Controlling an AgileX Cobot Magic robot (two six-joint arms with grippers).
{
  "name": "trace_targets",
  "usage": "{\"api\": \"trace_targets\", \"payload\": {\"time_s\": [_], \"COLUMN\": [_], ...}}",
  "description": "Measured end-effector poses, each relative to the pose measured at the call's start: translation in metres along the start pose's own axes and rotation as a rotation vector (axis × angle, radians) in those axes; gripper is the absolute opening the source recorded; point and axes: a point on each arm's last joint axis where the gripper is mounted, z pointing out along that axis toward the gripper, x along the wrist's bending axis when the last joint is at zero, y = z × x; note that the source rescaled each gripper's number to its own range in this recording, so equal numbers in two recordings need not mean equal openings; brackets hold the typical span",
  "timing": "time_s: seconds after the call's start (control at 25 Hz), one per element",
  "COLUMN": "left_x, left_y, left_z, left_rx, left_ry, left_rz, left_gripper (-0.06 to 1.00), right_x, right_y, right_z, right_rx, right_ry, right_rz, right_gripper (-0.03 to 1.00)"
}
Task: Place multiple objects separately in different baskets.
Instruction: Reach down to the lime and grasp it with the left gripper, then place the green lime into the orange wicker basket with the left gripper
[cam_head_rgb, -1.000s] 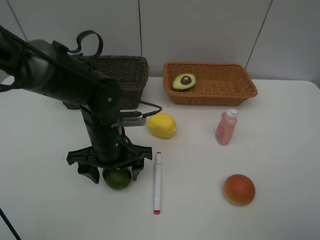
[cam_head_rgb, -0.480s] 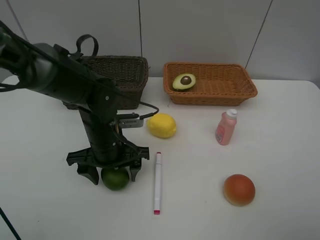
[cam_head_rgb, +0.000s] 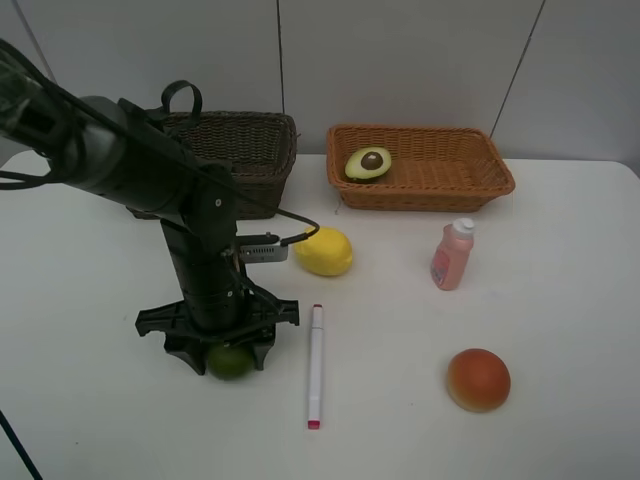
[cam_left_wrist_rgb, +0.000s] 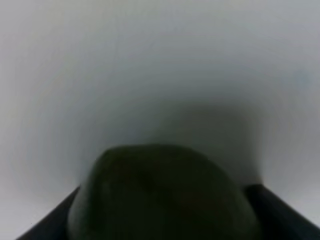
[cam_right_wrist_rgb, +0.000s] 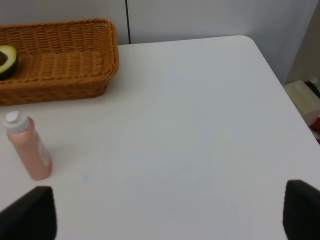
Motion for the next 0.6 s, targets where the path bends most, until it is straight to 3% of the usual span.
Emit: {"api": "trace_targets", "payload": {"time_s": [0.2, 0.4, 0.6], "left_x": [-0.001, -0.003, -0.008], "left_y": [0.0, -0.004, -0.006], "left_z": [-0.009, -0.046, -0.098], "left_rx": [-0.018, -0.077, -0.201], "left_ry": [-0.018, -0.089, -0.193], "left_rz": [0.036, 0.075, 0.215], "left_gripper": [0.54, 0.54, 0.54], "right_x": [0.0, 0.0, 0.0], "right_y": [0.0, 0.0, 0.0], "right_z": [0.0, 0.0, 0.0], "right_rx": [0.0, 0.0, 0.0], "right_ry": [0.0, 0.0, 0.0], "right_rz": [0.0, 0.0, 0.0], "right_gripper": [1.0, 1.0, 1.0]}}
